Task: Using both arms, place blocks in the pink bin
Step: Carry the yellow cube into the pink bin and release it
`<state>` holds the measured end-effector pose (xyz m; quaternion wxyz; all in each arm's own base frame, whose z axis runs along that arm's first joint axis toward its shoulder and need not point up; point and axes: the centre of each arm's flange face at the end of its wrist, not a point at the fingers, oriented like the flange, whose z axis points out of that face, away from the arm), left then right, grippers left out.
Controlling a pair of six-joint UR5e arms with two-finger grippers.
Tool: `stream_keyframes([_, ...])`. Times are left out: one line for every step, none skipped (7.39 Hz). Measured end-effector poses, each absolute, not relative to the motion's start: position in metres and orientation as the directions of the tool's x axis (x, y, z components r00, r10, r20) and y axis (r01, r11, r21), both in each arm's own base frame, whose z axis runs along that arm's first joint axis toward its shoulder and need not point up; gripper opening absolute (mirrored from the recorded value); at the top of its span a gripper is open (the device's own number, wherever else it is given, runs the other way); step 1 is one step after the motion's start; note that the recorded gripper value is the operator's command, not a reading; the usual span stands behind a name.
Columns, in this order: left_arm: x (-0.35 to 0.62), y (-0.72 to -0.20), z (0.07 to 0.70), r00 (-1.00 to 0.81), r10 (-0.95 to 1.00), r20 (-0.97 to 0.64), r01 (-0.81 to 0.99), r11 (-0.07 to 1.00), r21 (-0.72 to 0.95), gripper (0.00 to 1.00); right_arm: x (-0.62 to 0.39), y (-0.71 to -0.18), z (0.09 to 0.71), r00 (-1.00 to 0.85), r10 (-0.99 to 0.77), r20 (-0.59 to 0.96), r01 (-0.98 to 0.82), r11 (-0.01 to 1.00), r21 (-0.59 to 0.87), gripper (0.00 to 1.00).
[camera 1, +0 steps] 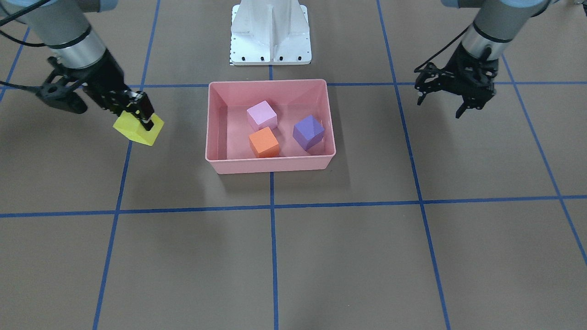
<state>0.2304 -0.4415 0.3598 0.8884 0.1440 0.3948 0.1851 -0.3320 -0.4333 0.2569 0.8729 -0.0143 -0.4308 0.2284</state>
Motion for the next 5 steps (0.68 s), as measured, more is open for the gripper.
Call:
stream_keyframes([0.212, -0.454, 0.377, 0.611, 0.465, -0.641, -0.239, 0.880, 0.411, 1.00, -0.373, -0.417, 0.225, 0.537, 0.427, 0.728, -0.408, 0.886, -0.218, 0.00])
stream_keyframes([0.202, -0.461, 0.386, 0.608, 0.475, -0.636, -0.250, 0.875, 0.414, 1.00, -0.409, -0.402, 0.200, 0.536, 0.443, 0.719, -0.426, 0.877, -0.222, 0.99])
stream_keyframes([0.197, -0.464, 0.393, 0.610, 0.476, -0.634, -0.254, 0.875, 0.412, 1.00, -0.438, -0.393, 0.183, 0.531, 0.459, 0.712, -0.441, 0.867, -0.231, 1.00])
stream_keyframes([0.190, -0.463, 0.403, 0.620, 0.461, -0.635, -0.251, 0.883, 0.397, 1.00, -0.458, -0.387, 0.177, 0.534, 0.467, 0.704, -0.452, 0.862, -0.229, 1.00])
stream_keyframes([0.177, -0.464, 0.421, 0.644, 0.425, -0.636, -0.237, 0.901, 0.363, 1.00, -0.464, -0.384, 0.175, 0.543, 0.466, 0.699, -0.456, 0.862, -0.220, 1.00])
